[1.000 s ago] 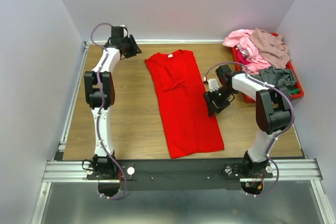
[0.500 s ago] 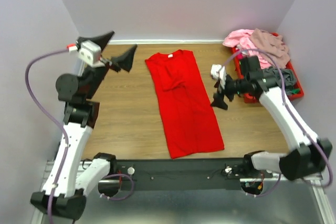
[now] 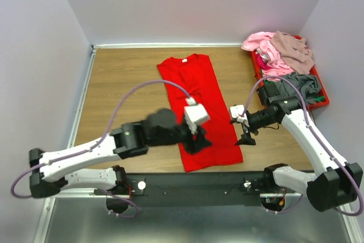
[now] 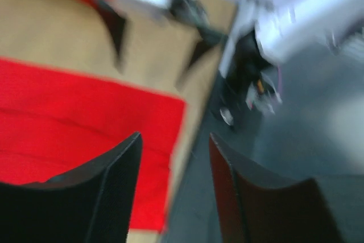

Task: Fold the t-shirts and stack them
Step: Fold the tshirt

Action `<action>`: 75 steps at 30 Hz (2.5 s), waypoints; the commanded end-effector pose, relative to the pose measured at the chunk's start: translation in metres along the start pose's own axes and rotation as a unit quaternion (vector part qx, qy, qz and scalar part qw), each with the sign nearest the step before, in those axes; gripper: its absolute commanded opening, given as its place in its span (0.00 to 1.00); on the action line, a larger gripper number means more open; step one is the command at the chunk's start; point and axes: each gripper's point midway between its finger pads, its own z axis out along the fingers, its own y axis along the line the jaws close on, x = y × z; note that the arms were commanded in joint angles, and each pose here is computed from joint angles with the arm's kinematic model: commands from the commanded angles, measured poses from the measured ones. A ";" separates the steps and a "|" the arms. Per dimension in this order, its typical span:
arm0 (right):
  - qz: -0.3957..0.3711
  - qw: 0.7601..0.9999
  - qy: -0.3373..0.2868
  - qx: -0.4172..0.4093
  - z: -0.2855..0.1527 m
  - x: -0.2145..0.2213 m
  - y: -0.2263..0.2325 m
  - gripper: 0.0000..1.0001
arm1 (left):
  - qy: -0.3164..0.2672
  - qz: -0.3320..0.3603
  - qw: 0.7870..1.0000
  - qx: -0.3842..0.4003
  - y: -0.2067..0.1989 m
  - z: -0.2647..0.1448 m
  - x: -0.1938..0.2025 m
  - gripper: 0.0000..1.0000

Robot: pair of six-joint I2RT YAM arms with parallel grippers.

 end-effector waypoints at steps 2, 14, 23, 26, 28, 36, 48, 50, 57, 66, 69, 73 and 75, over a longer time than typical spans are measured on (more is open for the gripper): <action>0.009 1.000 0.021 0.013 -0.005 0.007 0.008 0.91 | 0.222 -0.084 0.966 -0.100 -0.015 0.010 0.126 0.51; 0.054 0.997 0.045 -0.024 0.015 0.046 0.034 0.82 | 0.327 -0.039 0.935 -0.133 -0.008 0.028 0.223 0.38; 0.046 0.996 0.050 -0.049 0.025 0.062 0.048 0.79 | 0.375 0.009 0.908 -0.187 0.018 0.041 0.262 0.34; 0.034 0.997 0.052 -0.055 0.025 0.063 0.049 0.79 | 0.370 0.015 0.908 -0.195 0.020 0.046 0.259 0.34; 0.029 0.996 0.055 -0.060 0.026 0.065 0.050 0.79 | 0.365 0.015 0.909 -0.198 0.021 0.047 0.256 0.34; 0.023 0.996 0.055 -0.066 0.028 0.067 0.052 0.79 | 0.370 0.023 0.905 -0.210 0.028 0.042 0.263 0.34; 0.001 0.994 0.068 -0.090 0.031 0.070 0.059 0.80 | 0.422 0.034 0.873 -0.240 0.042 0.034 0.301 0.35; -0.005 0.993 0.075 -0.094 0.033 0.072 0.059 0.79 | 0.427 0.035 0.869 -0.248 0.044 0.032 0.304 0.35; -0.028 0.989 0.112 -0.095 0.038 0.086 0.057 0.76 | 0.443 0.026 0.856 -0.264 0.049 0.026 0.321 0.21; -0.031 0.988 0.122 -0.089 0.037 0.086 0.055 0.74 | 0.429 0.017 0.863 -0.267 0.048 0.026 0.313 0.00; -0.036 0.987 0.125 -0.093 0.035 0.087 0.056 0.73 | 0.408 0.014 0.877 -0.254 0.042 0.032 0.299 0.00; -0.044 0.984 0.133 -0.106 0.036 0.090 0.061 0.67 | 0.375 0.003 0.900 -0.223 0.031 0.037 0.277 0.00; -0.048 0.983 0.137 -0.111 0.038 0.092 0.063 0.63 | 0.363 -0.002 0.907 -0.212 0.026 0.040 0.271 0.00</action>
